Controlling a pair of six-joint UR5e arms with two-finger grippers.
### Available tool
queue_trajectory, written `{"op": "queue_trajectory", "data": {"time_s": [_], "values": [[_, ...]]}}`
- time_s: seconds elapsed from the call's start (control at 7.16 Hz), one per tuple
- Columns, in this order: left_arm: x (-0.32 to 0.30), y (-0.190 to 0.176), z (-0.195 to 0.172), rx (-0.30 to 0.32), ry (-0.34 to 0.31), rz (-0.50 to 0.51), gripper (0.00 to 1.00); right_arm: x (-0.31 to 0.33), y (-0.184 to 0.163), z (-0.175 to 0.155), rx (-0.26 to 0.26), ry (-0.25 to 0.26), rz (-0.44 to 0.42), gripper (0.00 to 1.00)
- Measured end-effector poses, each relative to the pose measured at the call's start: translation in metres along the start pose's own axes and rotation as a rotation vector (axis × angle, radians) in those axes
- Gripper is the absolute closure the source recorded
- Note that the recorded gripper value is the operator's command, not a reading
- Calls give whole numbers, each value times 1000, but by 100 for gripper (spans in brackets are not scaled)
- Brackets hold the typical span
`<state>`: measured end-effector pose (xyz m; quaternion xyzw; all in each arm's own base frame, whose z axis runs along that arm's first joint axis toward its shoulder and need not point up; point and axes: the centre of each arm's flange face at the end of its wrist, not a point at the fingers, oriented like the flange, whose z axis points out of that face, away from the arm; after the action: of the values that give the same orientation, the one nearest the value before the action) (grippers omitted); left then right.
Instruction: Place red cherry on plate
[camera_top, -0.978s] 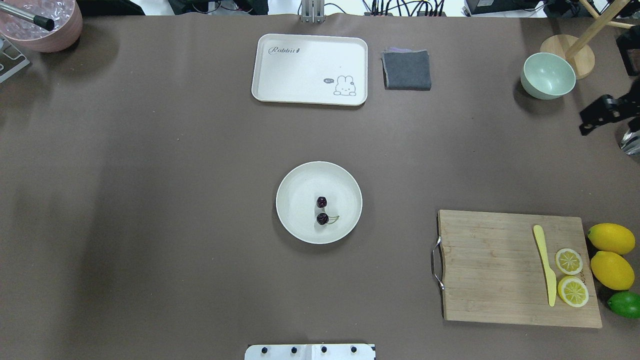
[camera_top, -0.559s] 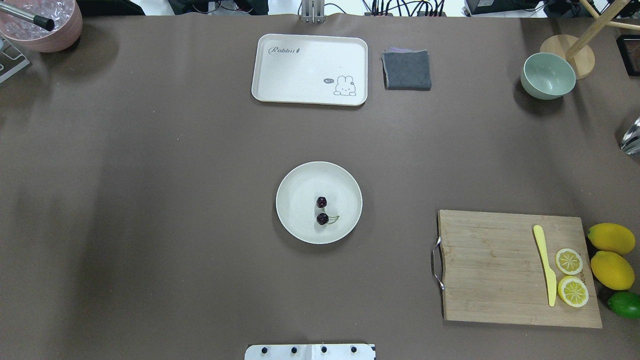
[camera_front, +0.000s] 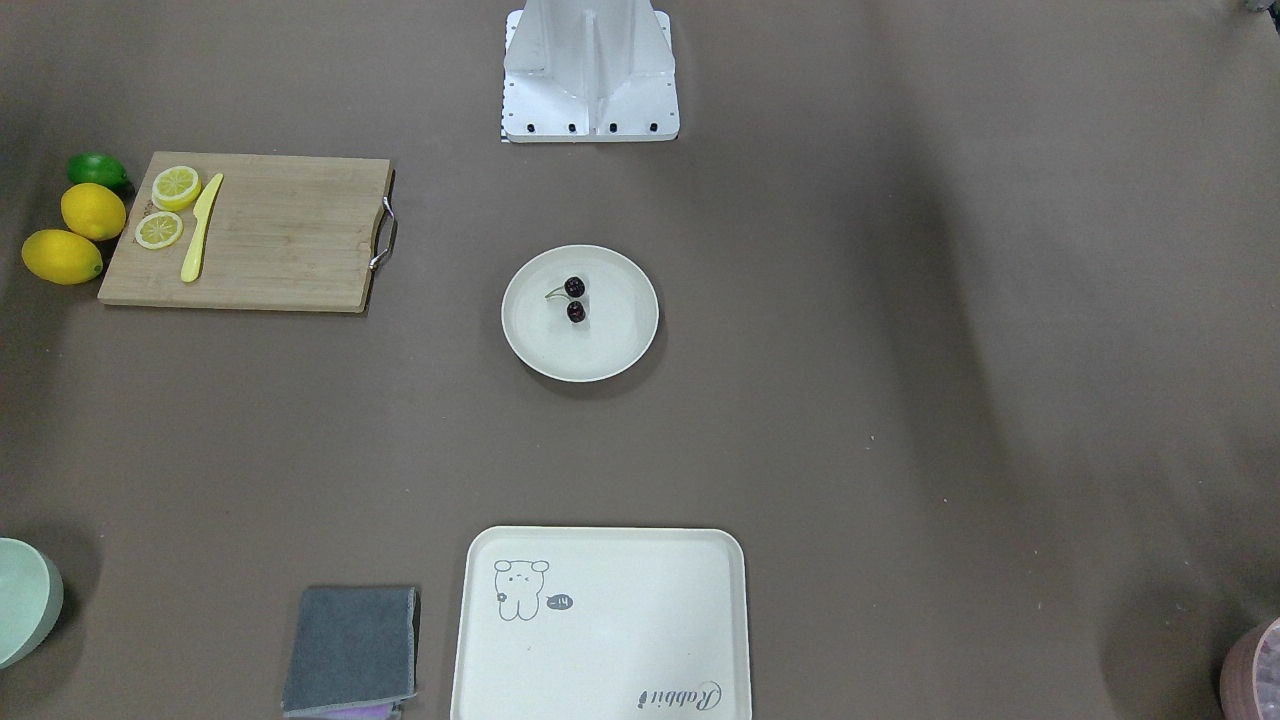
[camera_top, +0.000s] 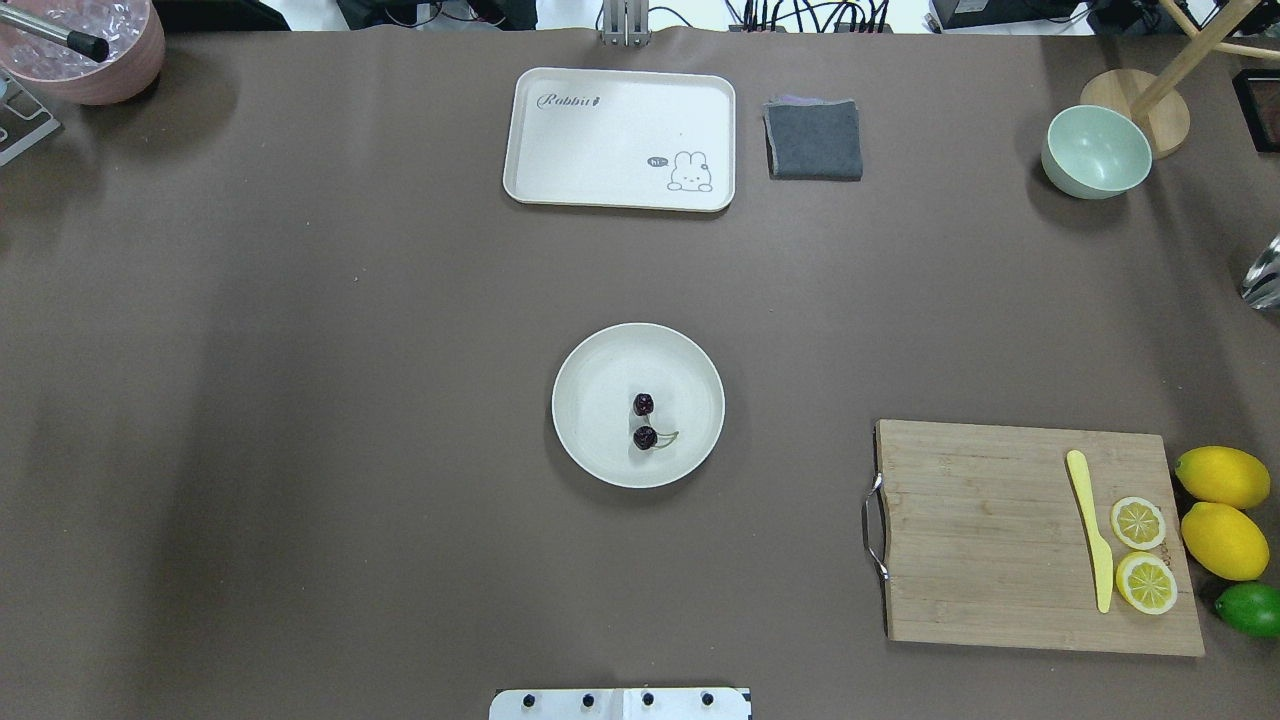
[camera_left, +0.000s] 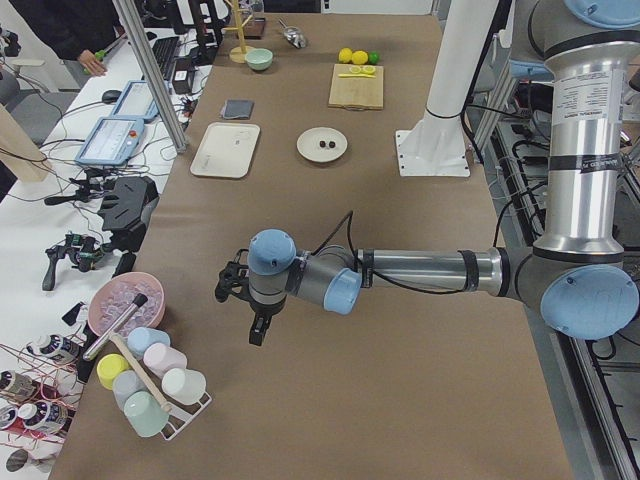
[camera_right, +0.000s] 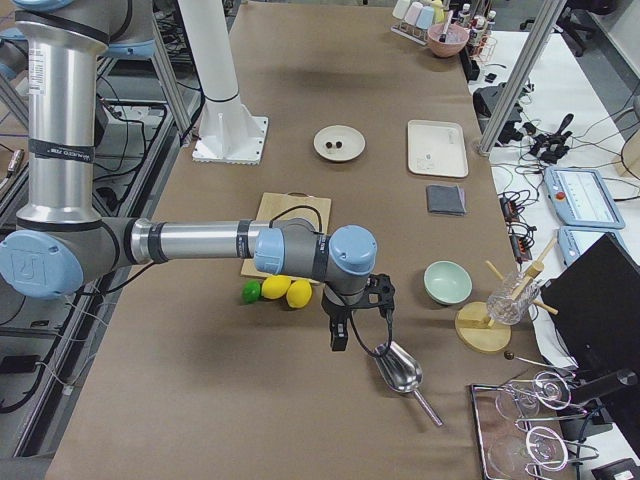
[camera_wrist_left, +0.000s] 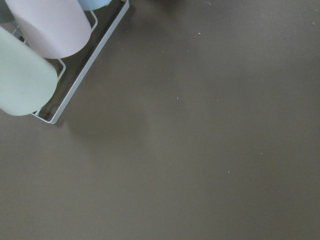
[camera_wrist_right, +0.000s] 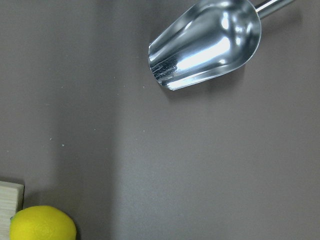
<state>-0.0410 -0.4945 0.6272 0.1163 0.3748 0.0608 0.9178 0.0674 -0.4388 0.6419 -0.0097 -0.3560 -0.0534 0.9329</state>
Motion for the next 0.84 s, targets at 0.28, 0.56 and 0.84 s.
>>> {"op": "queue_trajectory", "data": {"time_s": [0.28,0.56,0.84], "values": [[-8,1,-22,-37,-19,5,2,2,3,2,-2,1,2,0],[-9,2,-25,-49,-32,5,2,4,7,5,-7,-1,7,0],[-10,3,-25,-52,-39,2,2,6,10,6,-7,-2,9,0]]}}
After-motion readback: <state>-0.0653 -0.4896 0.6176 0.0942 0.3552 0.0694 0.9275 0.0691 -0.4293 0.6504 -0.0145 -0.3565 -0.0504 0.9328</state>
